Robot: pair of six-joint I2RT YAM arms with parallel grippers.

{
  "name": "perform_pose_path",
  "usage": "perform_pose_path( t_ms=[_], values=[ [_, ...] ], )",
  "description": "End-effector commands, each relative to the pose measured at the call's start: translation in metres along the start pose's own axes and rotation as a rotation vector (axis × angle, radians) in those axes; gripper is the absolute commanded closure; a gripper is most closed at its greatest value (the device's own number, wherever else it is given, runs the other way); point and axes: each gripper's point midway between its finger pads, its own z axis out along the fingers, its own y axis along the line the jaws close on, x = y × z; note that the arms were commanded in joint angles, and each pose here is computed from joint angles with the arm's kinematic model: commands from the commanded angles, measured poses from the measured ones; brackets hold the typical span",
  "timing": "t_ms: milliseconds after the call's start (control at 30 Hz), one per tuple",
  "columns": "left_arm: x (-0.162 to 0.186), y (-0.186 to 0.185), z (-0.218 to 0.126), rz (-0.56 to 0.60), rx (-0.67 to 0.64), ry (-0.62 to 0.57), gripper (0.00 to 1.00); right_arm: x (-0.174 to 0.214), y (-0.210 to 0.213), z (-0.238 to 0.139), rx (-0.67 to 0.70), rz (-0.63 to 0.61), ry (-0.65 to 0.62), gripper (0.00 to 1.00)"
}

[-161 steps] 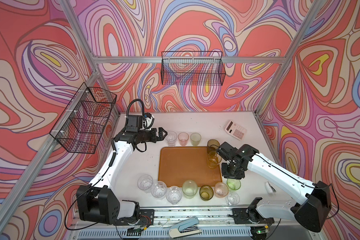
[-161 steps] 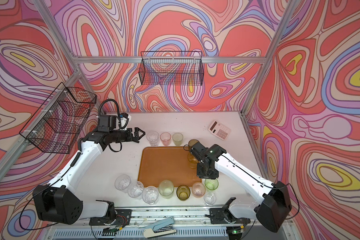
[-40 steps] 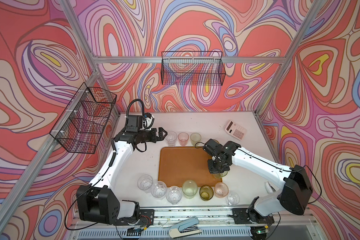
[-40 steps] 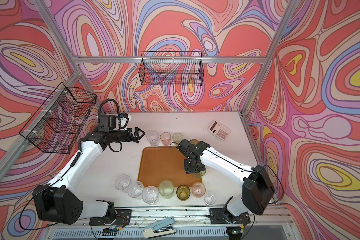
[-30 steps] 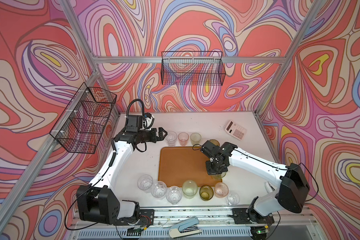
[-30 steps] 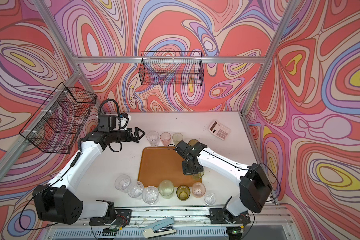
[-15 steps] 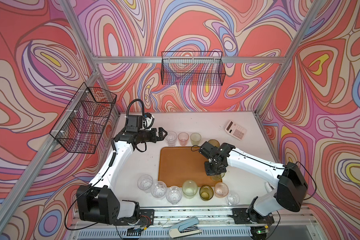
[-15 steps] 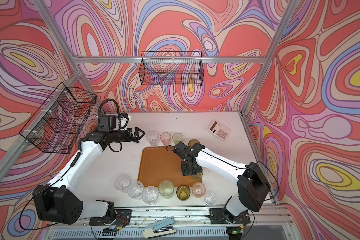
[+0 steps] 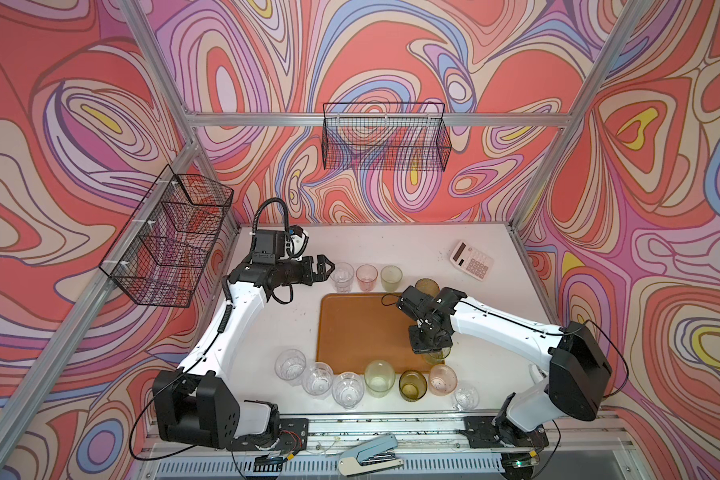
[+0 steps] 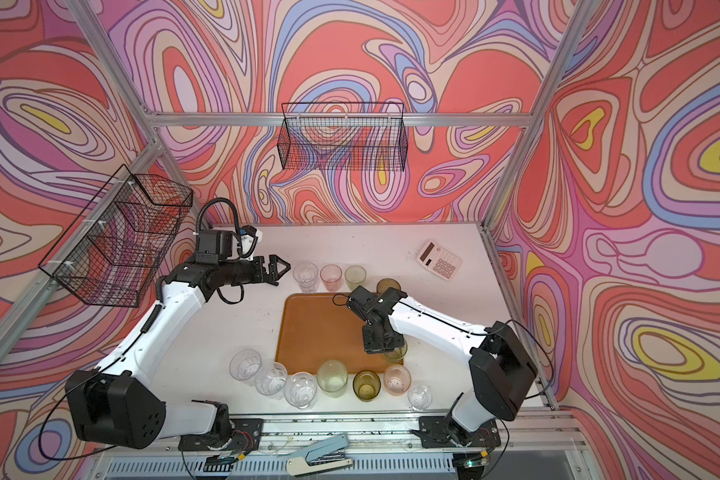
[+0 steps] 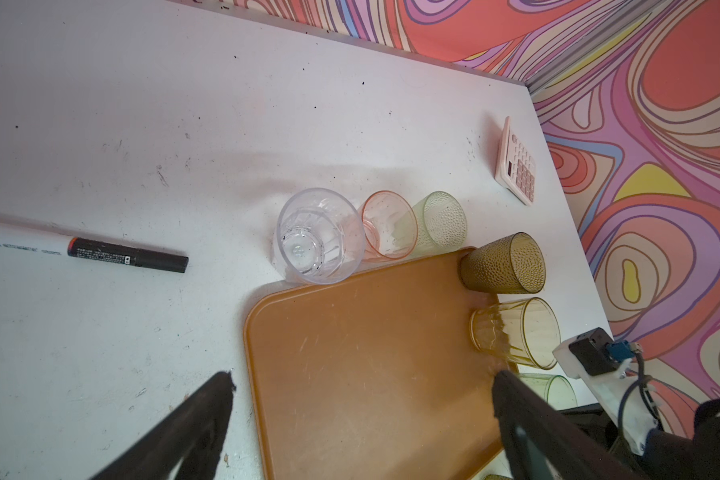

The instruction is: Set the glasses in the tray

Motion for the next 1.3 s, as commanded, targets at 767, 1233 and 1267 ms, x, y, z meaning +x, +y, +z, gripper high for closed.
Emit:
perform_pose_path(
  t_ms=[767,1233,1267],
  values=[
    [0.0,0.003,-0.006,0.027,-0.034,-0.01,0.0,-0.013,0.002,-0.034,-0.016,-0.012,-0.089,0.78],
    [0.001,0.007,-0.004,0.028,-0.048,0.001,0.0,-0.061,0.028,-0.078,-0.042,-0.193,-0.244,0.68],
    [0.001,0.006,-0.004,0.026,-0.045,0.003,0.0,-0.065,0.033,-0.079,-0.049,-0.215,-0.247,0.68]
  ],
)
